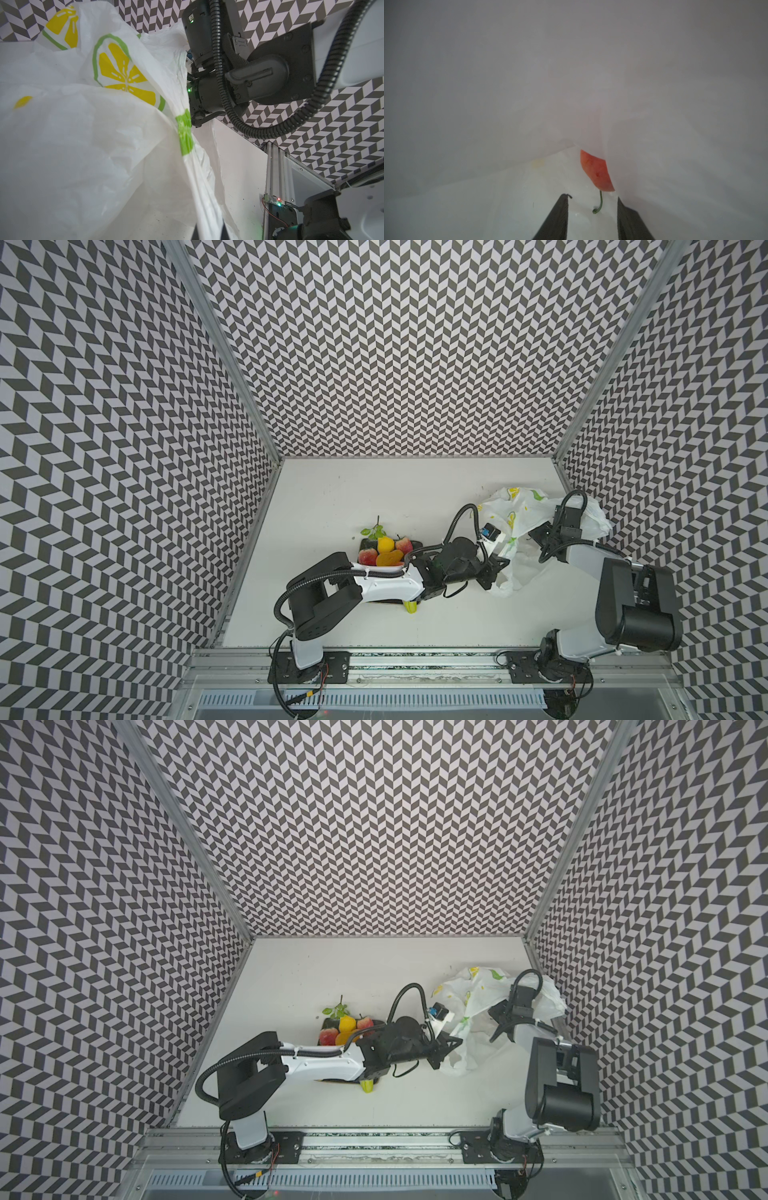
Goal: Take the fake fruits out of the plastic bag
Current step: 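Reach the right gripper deeper toward the small red apple in the bag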
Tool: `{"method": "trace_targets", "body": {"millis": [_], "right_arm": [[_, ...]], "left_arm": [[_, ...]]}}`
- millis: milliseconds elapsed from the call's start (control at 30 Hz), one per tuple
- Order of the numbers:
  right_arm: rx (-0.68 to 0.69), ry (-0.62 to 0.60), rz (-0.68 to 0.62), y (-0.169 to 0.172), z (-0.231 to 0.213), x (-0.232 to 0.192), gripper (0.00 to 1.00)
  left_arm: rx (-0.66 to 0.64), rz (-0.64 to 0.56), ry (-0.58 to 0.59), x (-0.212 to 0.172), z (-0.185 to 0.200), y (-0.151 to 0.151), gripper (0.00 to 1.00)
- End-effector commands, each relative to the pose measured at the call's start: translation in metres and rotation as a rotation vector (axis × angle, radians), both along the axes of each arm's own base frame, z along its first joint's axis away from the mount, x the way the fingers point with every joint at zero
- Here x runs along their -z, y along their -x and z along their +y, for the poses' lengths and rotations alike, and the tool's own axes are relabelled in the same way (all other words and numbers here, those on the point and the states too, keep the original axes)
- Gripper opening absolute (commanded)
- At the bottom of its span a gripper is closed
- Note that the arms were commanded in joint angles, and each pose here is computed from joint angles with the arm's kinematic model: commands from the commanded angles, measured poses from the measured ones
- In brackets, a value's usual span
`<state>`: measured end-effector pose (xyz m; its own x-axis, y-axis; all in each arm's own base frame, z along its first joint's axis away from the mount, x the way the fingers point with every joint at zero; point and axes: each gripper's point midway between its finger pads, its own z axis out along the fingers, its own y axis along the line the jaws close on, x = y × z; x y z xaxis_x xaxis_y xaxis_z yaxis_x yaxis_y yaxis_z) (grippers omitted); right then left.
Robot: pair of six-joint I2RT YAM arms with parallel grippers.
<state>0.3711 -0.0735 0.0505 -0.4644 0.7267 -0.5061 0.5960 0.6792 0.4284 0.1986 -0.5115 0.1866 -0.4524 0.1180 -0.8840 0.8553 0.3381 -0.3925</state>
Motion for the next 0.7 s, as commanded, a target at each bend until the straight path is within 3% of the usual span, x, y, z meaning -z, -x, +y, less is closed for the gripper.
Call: {"method": "trace_targets", "body": {"millis": [0,333,367,667], "right_arm": [[0.005,0.045,-0.013,-0.011,-0.006,-0.004,0.39],[0.008,0.139,0.112,-0.014,0.001,0.019,0.35],[0.006,0.136,0.137,-0.014,0.001,0.025,0.3],[-0.072,0.132,0.213,-0.025,0.014,0.043,0.29]], "left_arm": [[0.024,-0.021,0.058,-0.021,0.0,0.007,0.0],[0.059,0.029,0.098,-0.025,-0.001,0.016,0.0],[0.06,0.033,0.098,-0.024,-0.001,0.016,0.0],[0.055,0.021,0.097,-0.028,0.0,0.015,0.0]]}}
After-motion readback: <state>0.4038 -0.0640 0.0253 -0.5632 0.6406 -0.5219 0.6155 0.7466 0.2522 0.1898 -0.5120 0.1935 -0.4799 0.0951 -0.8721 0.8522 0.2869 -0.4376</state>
